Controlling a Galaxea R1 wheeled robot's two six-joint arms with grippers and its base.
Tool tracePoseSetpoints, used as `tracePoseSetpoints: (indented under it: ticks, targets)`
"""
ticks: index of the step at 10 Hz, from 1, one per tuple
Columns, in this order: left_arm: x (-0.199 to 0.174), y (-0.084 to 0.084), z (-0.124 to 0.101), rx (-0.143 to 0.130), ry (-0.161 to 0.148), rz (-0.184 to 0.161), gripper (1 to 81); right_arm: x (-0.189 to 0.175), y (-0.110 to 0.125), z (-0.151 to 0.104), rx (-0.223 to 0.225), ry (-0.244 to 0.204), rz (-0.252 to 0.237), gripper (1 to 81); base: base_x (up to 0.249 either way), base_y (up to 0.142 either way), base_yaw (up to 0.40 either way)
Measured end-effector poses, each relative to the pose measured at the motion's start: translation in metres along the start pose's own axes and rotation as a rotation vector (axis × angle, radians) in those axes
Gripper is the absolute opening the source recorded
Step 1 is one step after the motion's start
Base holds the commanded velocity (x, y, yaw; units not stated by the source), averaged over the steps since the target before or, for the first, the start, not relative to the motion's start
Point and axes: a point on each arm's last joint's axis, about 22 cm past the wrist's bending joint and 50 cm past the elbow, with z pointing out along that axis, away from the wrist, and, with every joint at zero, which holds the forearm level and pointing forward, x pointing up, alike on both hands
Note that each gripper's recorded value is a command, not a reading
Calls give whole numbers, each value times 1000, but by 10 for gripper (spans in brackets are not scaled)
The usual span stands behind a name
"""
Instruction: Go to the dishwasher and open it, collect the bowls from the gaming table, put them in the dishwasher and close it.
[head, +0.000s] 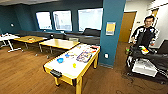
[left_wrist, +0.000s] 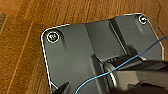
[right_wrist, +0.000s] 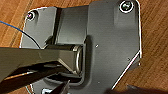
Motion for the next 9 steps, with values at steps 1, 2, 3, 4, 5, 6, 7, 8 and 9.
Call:
tracePoseSetpoints:
  ticks: [1, 2, 3, 4, 5, 6, 7, 8, 9]
  targets:
    - [0, 0, 0, 0, 0, 0, 811, 0, 0, 0, 0, 0, 0, 811, 113, 88, 0]
    - [0, 0, 0, 0, 0, 0, 811, 0, 0, 0, 0, 0, 0, 811, 113, 103, 0]
    - [0, 0, 0, 0, 0, 0, 811, 0, 0, 0, 0, 0, 0, 811, 102, 107, 0]
    - [0, 0, 0, 0, 0, 0, 811, 1, 0, 0, 0, 0, 0, 811, 97, 110, 0]
    - [1, 0, 0, 0, 0, 0, 811, 1, 0, 0, 0, 0, 0, 811, 96, 110, 0]
    - [0, 1, 0, -1, 1, 0, 811, 0, 0, 0, 0, 0, 0, 811, 96, 110, 0]
    - [-1, 0, 0, 0, -2, 0, 811, 0, 0, 0, 0, 0, 0, 811, 96, 109, 0]
    - [0, 0, 0, 0, 0, 0, 811, 1, 0, 0, 0, 1, 0, 811, 96, 110, 0]
    - [0, 0, 0, 0, 0, 0, 811, 0, 0, 0, 0, 0, 0, 811, 96, 109, 0]
